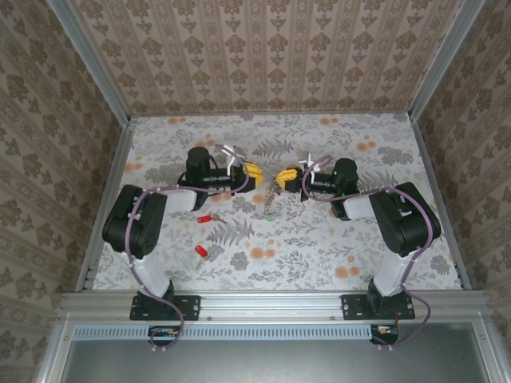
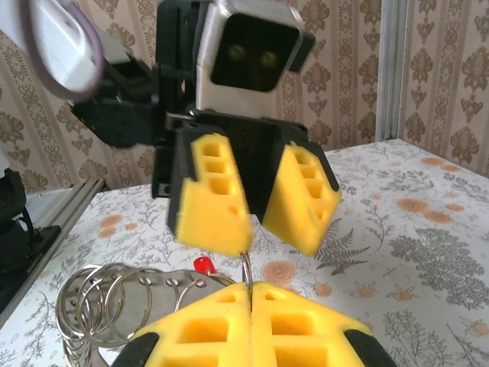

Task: Put the keys on the keyring

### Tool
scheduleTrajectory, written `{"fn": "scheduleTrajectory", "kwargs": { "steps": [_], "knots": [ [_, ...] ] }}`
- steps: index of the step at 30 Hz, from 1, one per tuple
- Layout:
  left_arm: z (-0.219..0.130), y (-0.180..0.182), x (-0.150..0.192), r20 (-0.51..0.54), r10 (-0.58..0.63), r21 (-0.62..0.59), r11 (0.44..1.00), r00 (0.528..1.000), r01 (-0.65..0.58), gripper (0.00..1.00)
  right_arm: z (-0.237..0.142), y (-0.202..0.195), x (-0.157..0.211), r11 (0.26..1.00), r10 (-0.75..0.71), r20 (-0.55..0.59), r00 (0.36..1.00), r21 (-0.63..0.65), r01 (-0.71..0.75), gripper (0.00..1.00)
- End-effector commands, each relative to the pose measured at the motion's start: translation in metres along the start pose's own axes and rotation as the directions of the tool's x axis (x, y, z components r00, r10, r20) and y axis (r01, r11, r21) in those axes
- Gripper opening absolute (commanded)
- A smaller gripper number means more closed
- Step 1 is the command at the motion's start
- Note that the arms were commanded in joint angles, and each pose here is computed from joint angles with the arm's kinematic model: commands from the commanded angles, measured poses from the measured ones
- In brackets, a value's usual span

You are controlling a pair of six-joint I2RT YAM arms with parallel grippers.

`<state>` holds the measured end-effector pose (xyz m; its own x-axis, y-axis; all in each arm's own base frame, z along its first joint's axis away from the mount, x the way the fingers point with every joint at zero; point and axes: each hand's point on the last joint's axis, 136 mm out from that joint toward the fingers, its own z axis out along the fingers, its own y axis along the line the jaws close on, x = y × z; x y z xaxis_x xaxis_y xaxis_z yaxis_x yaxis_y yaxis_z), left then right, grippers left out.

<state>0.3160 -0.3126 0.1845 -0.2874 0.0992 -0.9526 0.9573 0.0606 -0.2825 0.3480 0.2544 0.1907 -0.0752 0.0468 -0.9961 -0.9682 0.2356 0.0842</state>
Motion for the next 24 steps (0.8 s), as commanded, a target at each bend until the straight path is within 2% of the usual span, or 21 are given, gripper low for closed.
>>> {"fn": "scheduleTrajectory", "kwargs": {
  "steps": [1, 5, 11, 17, 19, 21, 24],
  "knots": [
    [0.012, -0.036, 0.022, -0.173, 0.092, 0.080, 0.994, 0.981, -0.079, 0.41, 0.005, 0.009, -0.013, 0.998, -0.043, -0.007, 0.999, -0.036, 0.043, 0.00],
    [0.018, -0.042, 0.025, -0.186, 0.107, 0.077, 0.993, 0.977, -0.094, 0.41, 0.008, 0.026, -0.006, 0.996, -0.056, -0.056, 0.997, -0.076, 0.052, 0.00],
    [0.022, -0.049, 0.026, -0.184, 0.133, 0.069, 0.990, 0.974, -0.122, 0.38, 0.001, 0.038, -0.003, 0.996, -0.046, -0.062, 0.997, -0.079, 0.041, 0.00],
    [0.022, -0.053, 0.032, -0.208, 0.158, 0.057, 0.987, 0.965, -0.149, 0.24, -0.002, 0.043, -0.001, 0.996, -0.041, -0.065, 0.997, -0.078, 0.036, 0.00],
    [0.020, -0.052, 0.035, -0.219, 0.165, 0.041, 0.986, 0.962, -0.160, 0.26, -0.003, 0.044, 0.000, 0.996, -0.038, -0.067, 0.997, -0.077, 0.033, 0.00],
    [0.018, -0.049, 0.038, -0.228, 0.171, 0.009, 0.985, 0.958, -0.174, 0.33, -0.003, 0.045, -0.001, 0.996, -0.039, -0.066, 0.997, -0.079, 0.034, 0.00],
    [0.013, -0.046, 0.038, -0.227, 0.184, -0.025, 0.981, 0.956, -0.195, 0.35, -0.003, 0.046, 0.000, 0.996, -0.037, -0.068, 0.997, -0.084, 0.031, 0.00]
  ]
}}
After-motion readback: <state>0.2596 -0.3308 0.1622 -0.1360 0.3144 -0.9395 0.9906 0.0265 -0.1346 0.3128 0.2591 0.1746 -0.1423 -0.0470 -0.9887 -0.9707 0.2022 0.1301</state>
